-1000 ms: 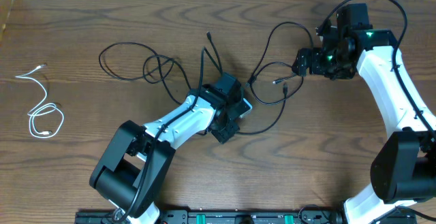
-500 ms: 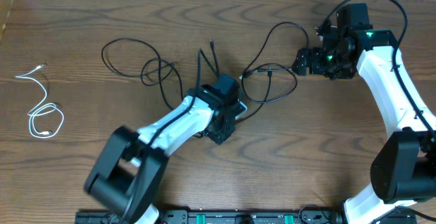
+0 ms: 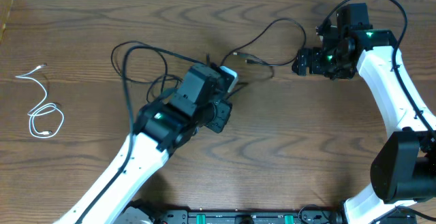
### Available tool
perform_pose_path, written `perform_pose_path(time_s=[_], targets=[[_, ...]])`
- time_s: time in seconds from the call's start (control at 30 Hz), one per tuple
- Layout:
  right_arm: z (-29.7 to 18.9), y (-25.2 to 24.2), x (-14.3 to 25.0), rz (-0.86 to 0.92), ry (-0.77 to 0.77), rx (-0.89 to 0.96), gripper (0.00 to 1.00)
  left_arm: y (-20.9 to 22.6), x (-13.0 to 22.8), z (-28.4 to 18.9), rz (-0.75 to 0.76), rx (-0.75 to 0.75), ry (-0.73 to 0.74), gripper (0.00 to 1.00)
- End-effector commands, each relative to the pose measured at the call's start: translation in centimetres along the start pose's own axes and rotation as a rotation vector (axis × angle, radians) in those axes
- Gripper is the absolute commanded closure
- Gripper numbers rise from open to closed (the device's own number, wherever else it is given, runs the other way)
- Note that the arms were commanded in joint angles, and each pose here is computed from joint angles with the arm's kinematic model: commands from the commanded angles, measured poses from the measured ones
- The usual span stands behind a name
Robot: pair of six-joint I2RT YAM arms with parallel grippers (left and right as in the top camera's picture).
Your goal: Untangle cables
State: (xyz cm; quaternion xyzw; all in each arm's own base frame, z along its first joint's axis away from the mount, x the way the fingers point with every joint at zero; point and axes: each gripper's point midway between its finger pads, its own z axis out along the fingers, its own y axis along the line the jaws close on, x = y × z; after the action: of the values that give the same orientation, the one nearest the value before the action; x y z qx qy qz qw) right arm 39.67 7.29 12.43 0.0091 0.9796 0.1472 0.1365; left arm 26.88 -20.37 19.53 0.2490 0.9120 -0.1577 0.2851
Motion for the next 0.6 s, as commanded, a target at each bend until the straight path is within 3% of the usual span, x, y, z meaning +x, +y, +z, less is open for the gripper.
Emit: perform_pose_path(time_s=[0.0,0.27,0.57], targets=[[0.0,0.3,0.2,-0.011,0.003,-0.014,0.03,0.9,-1.0,-1.4,-0.027,-0.056,-0.056,0.92],[0.0,0.3,0.2,-0.01,0.007,-0.013,0.03,3.7,-2.7,-2.5,-0.075,-0.153,-0.139,0.92],[0.0,0.3,0.2,-0.01,0.005,-0.014,0.03,10.6,-4.9,-4.4,-0.302,-0.271,-0.275,0.92]])
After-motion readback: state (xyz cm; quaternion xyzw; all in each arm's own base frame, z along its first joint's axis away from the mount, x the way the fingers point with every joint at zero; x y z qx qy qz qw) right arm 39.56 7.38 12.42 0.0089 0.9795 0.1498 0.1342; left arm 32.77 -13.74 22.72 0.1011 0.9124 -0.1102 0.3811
